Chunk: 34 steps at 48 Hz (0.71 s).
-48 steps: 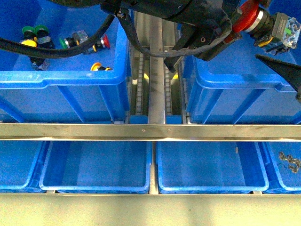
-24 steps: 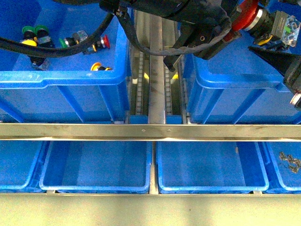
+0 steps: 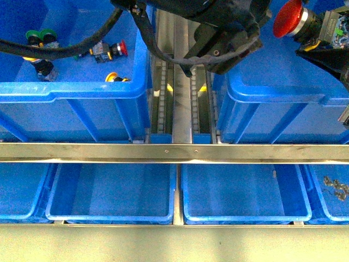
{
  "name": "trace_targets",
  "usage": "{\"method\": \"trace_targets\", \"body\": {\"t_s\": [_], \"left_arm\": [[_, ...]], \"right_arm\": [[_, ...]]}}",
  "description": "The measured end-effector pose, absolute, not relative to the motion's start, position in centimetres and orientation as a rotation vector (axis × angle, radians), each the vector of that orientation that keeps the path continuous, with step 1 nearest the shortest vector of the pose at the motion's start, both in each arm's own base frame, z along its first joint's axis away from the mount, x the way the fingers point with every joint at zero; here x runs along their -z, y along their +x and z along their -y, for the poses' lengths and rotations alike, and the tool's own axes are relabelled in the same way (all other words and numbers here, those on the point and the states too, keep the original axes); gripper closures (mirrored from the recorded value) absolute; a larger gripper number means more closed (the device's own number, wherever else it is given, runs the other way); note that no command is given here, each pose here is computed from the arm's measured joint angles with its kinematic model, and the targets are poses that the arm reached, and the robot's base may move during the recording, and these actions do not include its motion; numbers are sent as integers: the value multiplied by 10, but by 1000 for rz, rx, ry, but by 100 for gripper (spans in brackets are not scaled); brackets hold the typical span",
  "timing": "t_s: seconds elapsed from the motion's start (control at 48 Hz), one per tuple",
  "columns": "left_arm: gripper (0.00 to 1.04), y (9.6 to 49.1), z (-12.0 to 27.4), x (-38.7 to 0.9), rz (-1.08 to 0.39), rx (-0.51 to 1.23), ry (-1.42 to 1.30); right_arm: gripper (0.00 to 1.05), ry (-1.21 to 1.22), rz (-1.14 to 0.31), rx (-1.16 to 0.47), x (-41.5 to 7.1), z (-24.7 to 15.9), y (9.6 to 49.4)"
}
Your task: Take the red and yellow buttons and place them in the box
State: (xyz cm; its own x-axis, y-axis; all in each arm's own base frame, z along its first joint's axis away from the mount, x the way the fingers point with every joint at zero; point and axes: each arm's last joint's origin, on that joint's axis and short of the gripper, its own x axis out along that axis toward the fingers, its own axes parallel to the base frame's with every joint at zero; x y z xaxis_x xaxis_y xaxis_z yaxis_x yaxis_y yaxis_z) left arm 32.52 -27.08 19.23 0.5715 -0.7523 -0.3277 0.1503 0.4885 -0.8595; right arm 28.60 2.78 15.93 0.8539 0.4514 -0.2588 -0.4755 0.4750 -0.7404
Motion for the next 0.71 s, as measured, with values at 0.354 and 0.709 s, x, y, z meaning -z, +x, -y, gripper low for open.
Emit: {"method": "trace_targets", "body": {"t_s": [0.354, 0.709], "left_arm": [[9, 350, 255, -214, -657, 570, -828], [8, 329, 171, -253, -436, 443, -700]], "right_arm": [[67, -926, -60, -551, -161, -22, 285], [67, -949, -111, -528, -165, -11, 281]]}}
